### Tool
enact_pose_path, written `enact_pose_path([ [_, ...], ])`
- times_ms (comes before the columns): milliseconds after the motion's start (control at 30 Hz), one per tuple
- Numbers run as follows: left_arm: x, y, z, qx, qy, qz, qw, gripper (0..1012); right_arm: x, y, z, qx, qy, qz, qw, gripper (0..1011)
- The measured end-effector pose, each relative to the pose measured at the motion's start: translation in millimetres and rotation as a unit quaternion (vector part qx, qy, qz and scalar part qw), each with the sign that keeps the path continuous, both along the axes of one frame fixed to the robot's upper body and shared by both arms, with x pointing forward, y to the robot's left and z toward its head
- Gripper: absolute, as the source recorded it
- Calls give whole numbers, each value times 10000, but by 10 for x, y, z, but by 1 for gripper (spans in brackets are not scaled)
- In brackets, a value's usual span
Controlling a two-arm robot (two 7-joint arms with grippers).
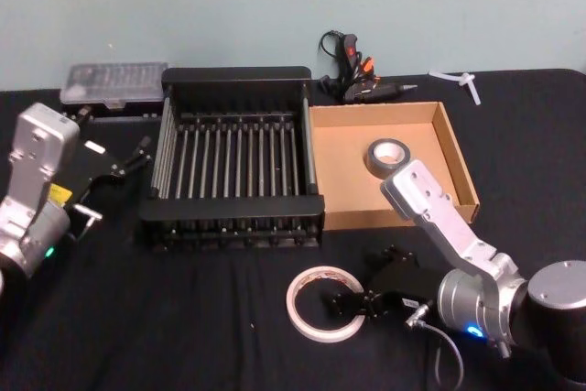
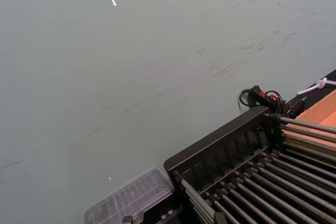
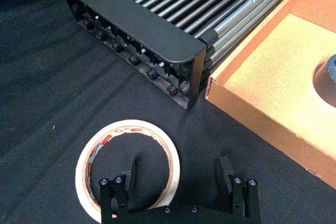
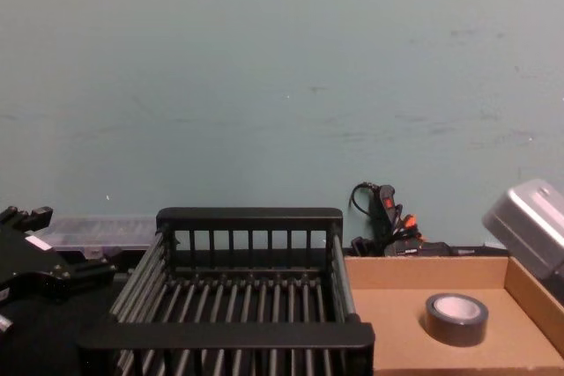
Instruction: Pick up the white tape and place it into the black box , Pick up the silver tape and place it into the brown box.
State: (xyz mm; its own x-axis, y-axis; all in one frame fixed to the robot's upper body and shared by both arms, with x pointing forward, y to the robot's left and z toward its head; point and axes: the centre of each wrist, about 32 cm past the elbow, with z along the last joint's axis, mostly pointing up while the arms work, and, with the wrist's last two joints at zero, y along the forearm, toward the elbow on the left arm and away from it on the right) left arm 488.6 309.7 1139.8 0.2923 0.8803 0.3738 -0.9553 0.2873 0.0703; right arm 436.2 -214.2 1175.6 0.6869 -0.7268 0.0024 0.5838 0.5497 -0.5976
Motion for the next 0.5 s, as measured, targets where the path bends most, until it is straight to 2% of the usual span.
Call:
enact_pose_path([
  [500,0,0,0,0,0,0,10000,1001,13,31,-36,1,28,17,10000,1002],
])
